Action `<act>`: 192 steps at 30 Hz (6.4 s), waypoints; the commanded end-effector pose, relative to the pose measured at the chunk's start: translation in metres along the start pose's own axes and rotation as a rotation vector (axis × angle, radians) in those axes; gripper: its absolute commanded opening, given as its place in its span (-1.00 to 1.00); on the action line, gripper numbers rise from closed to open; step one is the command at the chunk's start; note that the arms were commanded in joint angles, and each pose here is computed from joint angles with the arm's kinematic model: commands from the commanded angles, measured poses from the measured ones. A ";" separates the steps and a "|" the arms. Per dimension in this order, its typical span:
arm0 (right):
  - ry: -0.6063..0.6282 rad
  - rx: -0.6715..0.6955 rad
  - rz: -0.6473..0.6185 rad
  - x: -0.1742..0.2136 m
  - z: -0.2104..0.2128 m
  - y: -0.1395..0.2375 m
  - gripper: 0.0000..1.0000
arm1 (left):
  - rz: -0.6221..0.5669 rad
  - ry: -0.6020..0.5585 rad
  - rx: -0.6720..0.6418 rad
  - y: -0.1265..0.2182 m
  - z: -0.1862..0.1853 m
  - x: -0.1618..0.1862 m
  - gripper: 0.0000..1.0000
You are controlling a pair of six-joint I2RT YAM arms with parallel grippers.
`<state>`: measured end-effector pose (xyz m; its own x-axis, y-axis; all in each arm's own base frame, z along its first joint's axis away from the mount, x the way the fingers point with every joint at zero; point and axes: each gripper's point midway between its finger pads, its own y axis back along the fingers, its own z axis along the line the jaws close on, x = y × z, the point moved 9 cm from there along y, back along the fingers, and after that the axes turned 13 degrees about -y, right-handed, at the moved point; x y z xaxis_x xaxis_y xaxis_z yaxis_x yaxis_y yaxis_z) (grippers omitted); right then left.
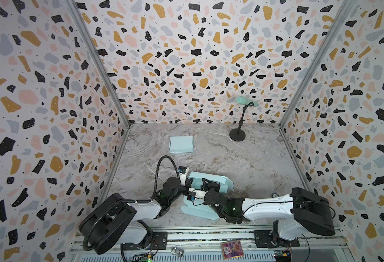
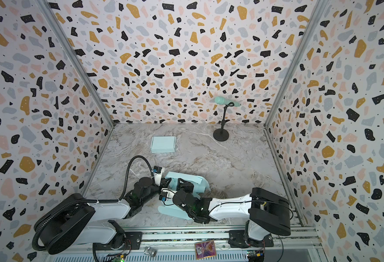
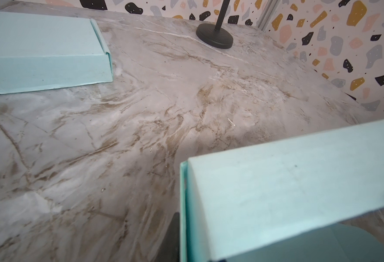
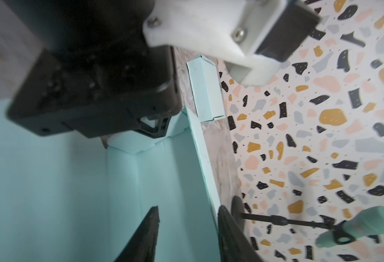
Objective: Fold the paper box
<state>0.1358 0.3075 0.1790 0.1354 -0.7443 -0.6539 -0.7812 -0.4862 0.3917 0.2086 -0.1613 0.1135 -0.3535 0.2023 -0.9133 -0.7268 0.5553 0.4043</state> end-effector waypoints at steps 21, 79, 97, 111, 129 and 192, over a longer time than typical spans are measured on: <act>-1.109 -0.429 0.115 -0.003 -0.098 -0.036 0.29 | -0.045 -0.091 -0.047 -0.003 -0.012 -0.015 -0.63; -1.453 -0.600 0.251 0.058 -0.050 -0.044 -0.25 | -0.038 -0.079 -0.131 -0.013 -0.014 0.010 -0.52; -1.465 -0.589 0.250 0.058 -0.051 -0.046 -0.29 | -0.029 -0.081 -0.132 -0.021 -0.015 0.017 -0.59; -1.471 -0.595 0.252 0.054 -0.044 -0.046 -0.33 | -0.025 -0.089 -0.139 -0.028 -0.016 0.018 -0.64; -1.247 -0.427 -0.031 -0.022 -0.137 0.025 -0.12 | -0.085 0.021 -0.164 0.001 -0.012 -0.003 -0.79; -1.069 -0.214 -0.027 -0.028 -0.134 0.007 -1.00 | -0.026 0.250 -0.270 0.025 -0.009 -0.068 -1.00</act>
<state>0.2135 0.2612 0.2688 -0.5687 -0.0337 -0.8218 -0.6546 -0.5864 0.4771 0.2059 -0.1622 0.1701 -0.4813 -0.0022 -0.8766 -0.8437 0.2725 0.4625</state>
